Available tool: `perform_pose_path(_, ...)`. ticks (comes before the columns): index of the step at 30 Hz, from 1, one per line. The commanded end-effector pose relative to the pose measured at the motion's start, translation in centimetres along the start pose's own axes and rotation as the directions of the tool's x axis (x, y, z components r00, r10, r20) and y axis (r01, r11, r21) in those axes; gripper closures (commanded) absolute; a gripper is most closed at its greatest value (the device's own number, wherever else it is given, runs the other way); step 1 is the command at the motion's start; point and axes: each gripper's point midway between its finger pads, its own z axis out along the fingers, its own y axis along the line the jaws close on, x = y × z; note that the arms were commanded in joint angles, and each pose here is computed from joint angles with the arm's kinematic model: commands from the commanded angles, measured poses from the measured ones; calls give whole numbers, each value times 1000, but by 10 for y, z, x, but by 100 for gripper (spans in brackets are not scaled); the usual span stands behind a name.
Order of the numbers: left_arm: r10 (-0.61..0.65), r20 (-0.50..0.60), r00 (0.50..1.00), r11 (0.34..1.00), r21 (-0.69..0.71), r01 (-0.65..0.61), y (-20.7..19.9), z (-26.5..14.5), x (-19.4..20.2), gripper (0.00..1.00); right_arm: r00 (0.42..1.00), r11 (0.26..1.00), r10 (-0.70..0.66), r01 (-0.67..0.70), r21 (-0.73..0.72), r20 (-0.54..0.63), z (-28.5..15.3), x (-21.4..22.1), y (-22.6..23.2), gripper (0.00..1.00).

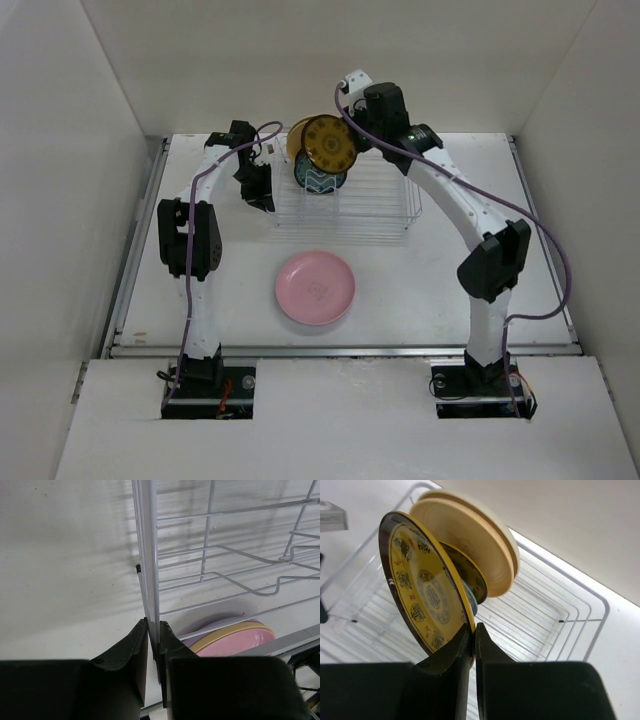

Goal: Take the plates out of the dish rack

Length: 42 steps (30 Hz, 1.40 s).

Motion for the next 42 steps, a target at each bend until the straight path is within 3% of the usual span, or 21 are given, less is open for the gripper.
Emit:
perform_pose_path(1, -74, -53, 996, 995, 67, 77, -13, 12, 9, 100, 999, 999, 40, -40, 1, -23, -38, -4, 2, 100)
perform_pose_path(4, -71, -44, 997, 995, 70, 73, -14, 10, 7, 100, 991, 992, 121, -122, -11, -53, -76, 4, 5, 100)
perform_pose_path(7, -67, -31, 997, 996, 62, 68, -14, 6, 3, 100, 970, 969, 217, -228, -95, -113, -110, 34, 26, 100)
perform_pose_path(8, -63, -45, 997, 997, 48, 65, -11, 9, 6, 100, 954, 959, 238, -261, -114, -182, -112, 63, 33, 100)
perform_pose_path(11, -49, -35, 998, 998, 41, 50, -11, 5, 2, 100, 914, 931, 310, -348, -110, -262, -142, 95, 40, 100)
perform_pose_path(15, -46, -26, 999, 998, 43, 47, -12, 3, 0, 100, 798, 870, 409, -488, -76, -444, -183, 168, 51, 100)
perform_pose_path(19, -37, -26, 999, 998, 43, 38, -11, 3, 0, 100, 679, 776, 550, -631, -3, -487, -210, 206, 53, 100)
perform_pose_path(22, -34, -17, 999, 998, 45, 34, -12, 1, -3, 100, 565, 711, 632, -695, 106, -530, -219, 248, 53, 100)
perform_pose_path(26, -28, -25, 999, 999, 43, 29, -12, 1, -1, 100, 467, 667, 703, -695, 269, -536, -211, 295, 45, 100)
perform_pose_path(34, -10, -26, 1000, 999, 36, 11, -13, 2, 0, 100, 379, 596, 789, -663, 452, -484, -186, 315, 25, 100)
perform_pose_path(36, -13, -35, 999, 999, 35, 14, -12, 4, 3, 100, 360, 582, 806, -629, 516, -470, -190, 326, 17, 93)
perform_pose_path(38, -13, -35, 999, 999, 35, 14, -12, 4, 3, 100, 349, 560, 823, -632, 536, -448, -189, 326, 13, 77)
perform_pose_path(42, -13, -35, 999, 999, 35, 14, -13, 2, 3, 100, 345, 542, 837, -630, 557, -424, -187, 324, 9, 63)
